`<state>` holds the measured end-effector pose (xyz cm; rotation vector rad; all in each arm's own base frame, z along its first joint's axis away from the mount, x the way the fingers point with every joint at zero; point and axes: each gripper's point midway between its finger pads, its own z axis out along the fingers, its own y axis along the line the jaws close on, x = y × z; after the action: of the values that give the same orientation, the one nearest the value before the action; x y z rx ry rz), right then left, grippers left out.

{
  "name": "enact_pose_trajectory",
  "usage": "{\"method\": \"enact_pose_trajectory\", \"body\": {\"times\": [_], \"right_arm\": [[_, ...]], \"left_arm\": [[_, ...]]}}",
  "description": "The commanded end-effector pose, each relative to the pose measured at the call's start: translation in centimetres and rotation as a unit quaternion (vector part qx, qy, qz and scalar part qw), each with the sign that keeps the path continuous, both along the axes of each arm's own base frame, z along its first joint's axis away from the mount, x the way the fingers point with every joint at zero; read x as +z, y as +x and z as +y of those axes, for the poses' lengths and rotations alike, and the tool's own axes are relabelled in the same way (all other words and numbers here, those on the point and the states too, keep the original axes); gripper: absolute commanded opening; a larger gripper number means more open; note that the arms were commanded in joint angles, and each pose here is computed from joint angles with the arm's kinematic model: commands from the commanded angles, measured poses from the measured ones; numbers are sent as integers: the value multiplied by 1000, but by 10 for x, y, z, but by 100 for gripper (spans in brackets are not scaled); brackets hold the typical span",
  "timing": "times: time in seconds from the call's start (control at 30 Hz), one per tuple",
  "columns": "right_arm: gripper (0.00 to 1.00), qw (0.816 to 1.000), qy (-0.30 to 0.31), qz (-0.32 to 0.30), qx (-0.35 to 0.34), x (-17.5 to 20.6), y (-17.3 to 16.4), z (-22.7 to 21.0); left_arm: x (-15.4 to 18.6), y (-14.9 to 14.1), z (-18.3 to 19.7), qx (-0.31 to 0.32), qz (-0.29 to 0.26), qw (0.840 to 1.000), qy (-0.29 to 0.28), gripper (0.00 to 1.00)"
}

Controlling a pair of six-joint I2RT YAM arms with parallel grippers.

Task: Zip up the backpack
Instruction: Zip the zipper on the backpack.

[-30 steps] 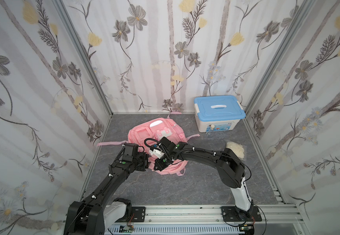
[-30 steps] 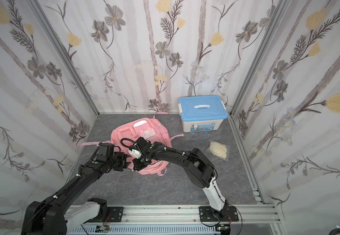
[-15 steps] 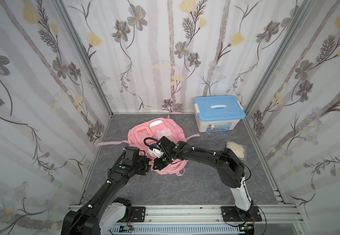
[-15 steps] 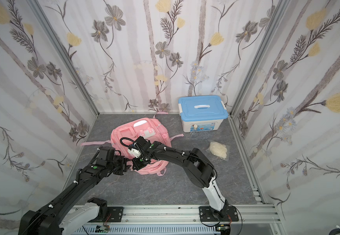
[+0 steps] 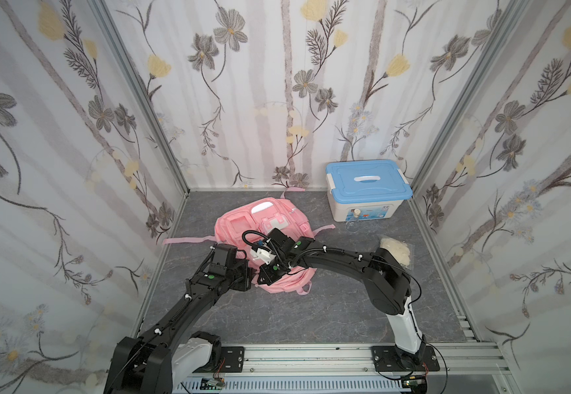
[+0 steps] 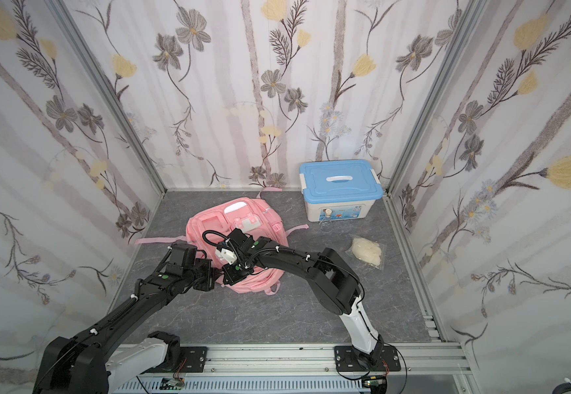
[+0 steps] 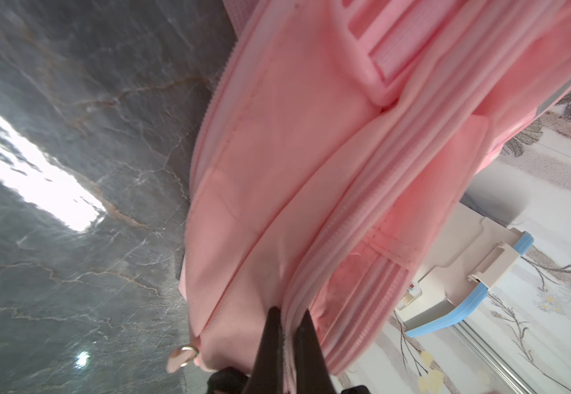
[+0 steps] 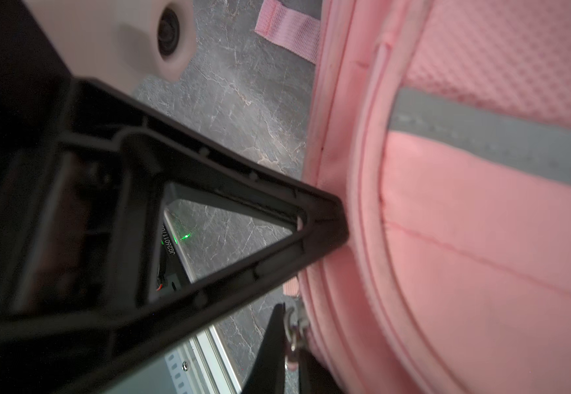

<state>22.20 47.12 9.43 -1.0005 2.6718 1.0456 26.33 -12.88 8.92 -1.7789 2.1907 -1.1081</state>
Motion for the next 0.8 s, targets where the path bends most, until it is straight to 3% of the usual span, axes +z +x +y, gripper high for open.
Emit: {"method": "enact_pose_trajectory", "body": {"times": [0.0,0.27,0.77], "right_arm": [[0,999,40,7,19,15,-6,11],[0,998,-42,9,40,-21,-6,-38],[0,975,-183,-59,108,-33,32,-123]], "left_arm": [[-3,0,1,5,4,1000,2,0],[-22,-18,18,3,44,999,20,0],[-24,-20,70,-7,76,996,43,0]]}}
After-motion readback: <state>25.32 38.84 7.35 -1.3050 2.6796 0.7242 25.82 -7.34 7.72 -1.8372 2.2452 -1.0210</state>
